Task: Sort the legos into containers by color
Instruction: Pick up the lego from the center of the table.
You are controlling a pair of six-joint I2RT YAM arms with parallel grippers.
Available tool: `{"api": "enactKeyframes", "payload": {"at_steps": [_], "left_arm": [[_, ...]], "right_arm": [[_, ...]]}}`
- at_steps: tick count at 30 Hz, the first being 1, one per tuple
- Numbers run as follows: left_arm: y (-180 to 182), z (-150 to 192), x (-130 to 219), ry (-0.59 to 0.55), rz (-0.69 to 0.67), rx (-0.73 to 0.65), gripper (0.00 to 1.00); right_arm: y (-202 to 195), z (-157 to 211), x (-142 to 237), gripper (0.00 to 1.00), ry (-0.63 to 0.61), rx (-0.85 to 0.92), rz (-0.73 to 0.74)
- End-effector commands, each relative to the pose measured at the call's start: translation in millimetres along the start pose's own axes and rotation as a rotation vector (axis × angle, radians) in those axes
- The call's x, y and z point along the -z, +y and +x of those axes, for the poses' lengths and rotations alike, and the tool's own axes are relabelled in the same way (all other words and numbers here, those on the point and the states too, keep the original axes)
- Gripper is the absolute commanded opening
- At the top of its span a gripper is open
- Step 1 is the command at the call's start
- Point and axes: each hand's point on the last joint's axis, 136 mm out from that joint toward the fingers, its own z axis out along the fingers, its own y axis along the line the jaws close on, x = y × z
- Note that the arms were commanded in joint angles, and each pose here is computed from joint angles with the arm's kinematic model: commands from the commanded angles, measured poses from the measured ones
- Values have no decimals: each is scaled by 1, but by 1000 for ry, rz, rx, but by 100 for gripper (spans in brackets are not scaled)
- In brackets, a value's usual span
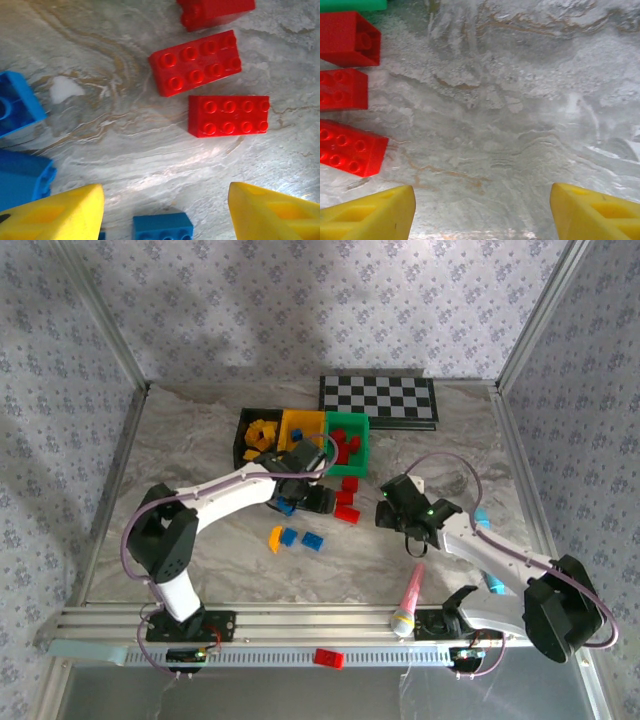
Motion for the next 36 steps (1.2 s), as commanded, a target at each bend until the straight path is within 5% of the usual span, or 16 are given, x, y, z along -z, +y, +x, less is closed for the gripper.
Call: {"api": "enactKeyframes", "payload": {"at_steps": [1,13,23,30,36], "left_arm": [[-1,1,-5,27,-23,13,66],[12,3,-7,50,-57,68,66],[46,8,8,13,-82,197,66],[57,3,18,-18,-104,216,66],[60,0,20,-40,-111,223,66]], "right_arm": [[27,8,-6,74,25,-2,-104],[95,21,-37,75,108,227,-127],[110,11,-61,73,273,389,-140],[101,27,-74,61,360,389,-173],[104,41,-71,41,372,402,-172]]}}
